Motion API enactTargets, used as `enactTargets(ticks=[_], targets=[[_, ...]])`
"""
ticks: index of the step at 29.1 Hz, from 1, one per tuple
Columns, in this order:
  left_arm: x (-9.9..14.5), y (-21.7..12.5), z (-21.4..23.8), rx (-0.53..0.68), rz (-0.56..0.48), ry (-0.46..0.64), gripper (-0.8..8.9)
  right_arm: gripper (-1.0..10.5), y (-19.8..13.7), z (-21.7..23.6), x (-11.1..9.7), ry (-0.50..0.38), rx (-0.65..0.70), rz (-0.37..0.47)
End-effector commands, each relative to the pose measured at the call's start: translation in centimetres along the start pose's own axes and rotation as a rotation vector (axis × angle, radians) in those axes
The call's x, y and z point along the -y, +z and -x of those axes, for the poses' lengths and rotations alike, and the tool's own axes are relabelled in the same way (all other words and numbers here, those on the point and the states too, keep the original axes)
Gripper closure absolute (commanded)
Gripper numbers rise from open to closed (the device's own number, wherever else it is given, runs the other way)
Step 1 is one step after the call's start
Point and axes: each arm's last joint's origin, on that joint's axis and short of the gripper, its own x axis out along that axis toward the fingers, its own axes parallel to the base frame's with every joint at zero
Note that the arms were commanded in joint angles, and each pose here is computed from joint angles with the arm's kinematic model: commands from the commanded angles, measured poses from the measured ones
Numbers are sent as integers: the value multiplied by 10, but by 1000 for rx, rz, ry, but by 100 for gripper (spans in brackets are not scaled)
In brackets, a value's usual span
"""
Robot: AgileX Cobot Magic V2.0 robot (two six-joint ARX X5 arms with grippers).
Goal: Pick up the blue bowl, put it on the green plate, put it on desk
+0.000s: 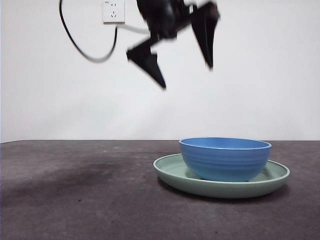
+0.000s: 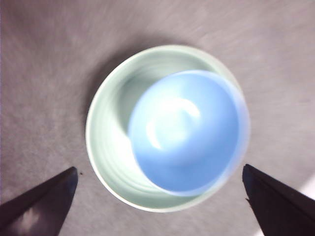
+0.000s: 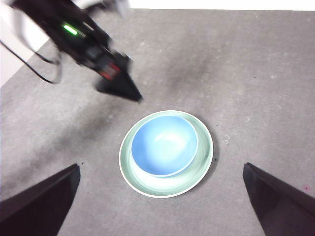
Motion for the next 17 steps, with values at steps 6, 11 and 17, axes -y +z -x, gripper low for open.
enactTargets(ticks=[6, 11, 17], targets=[[41, -47, 112, 185, -130, -46, 188, 261, 3, 3, -2, 2, 19, 16], [52, -96, 153, 215, -185, -62, 188, 261, 2, 3, -2, 0, 10, 13], [47, -171, 172, 175, -225, -68, 188, 261, 2, 2, -1, -2, 0, 3]])
